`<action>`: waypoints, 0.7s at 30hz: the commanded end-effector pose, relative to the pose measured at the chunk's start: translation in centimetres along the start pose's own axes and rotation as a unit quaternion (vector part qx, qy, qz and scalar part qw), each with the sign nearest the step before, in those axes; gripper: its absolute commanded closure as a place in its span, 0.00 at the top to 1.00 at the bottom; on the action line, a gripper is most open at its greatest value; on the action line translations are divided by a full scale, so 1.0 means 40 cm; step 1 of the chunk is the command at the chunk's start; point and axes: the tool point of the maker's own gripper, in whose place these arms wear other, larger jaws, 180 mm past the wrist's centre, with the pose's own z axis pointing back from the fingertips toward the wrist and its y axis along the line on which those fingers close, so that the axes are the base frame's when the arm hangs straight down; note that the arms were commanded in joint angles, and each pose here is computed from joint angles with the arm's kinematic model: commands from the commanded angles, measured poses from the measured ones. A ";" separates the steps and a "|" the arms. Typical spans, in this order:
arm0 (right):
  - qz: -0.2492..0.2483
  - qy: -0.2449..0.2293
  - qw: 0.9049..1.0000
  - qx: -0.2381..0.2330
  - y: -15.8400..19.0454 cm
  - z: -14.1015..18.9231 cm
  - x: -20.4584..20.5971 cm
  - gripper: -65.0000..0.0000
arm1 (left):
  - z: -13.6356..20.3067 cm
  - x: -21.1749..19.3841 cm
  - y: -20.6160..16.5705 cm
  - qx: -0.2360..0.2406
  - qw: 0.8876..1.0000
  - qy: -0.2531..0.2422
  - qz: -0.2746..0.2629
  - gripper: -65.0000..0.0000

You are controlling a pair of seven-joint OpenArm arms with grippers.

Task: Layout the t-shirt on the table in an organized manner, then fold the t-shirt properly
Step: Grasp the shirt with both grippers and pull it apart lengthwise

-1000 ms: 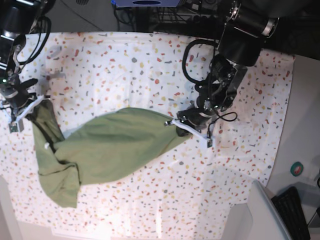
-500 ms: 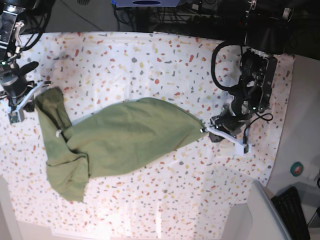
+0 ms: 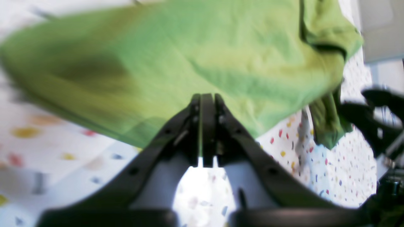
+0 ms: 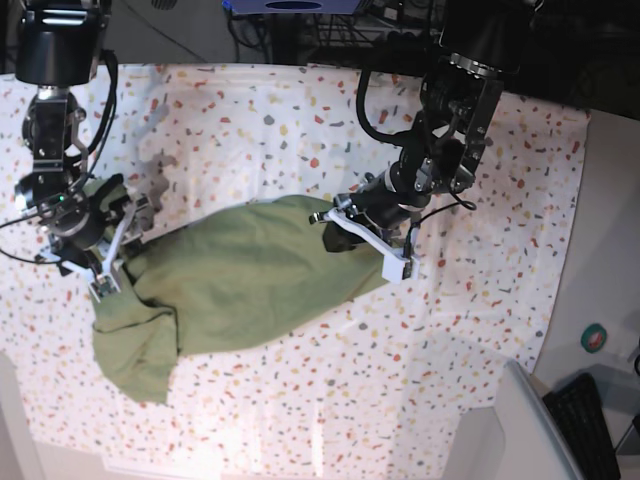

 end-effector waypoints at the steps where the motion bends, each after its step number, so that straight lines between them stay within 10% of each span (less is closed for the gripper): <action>1: -0.003 -0.014 1.000 -0.010 -0.030 -0.003 0.032 0.54 | -0.009 0.048 -0.017 -0.009 1.000 -0.023 -0.007 0.33; 4: -0.015 -0.008 1.000 -0.005 -0.042 -0.034 0.048 0.54 | -0.054 0.032 -0.057 -0.020 1.000 -0.015 -0.003 0.39; 9: -0.033 0.006 0.999 -0.007 -0.077 -0.057 0.038 0.54 | -0.143 -0.030 -0.074 -0.012 0.999 0.019 -0.029 0.02; 12: -0.053 -0.011 0.998 -0.014 -0.103 -0.061 0.038 0.52 | -0.175 -0.098 -0.031 0.013 0.996 0.057 -0.064 0.00; 17: -0.068 -0.012 0.998 -0.007 -0.120 -0.085 -0.004 0.00 | -0.160 -0.154 0.140 0.086 0.989 0.096 -0.077 0.00; 21: -0.067 -0.016 0.998 -0.013 -0.130 -0.078 -0.002 0.00 | -0.116 -0.120 0.220 0.107 0.986 0.086 -0.095 0.00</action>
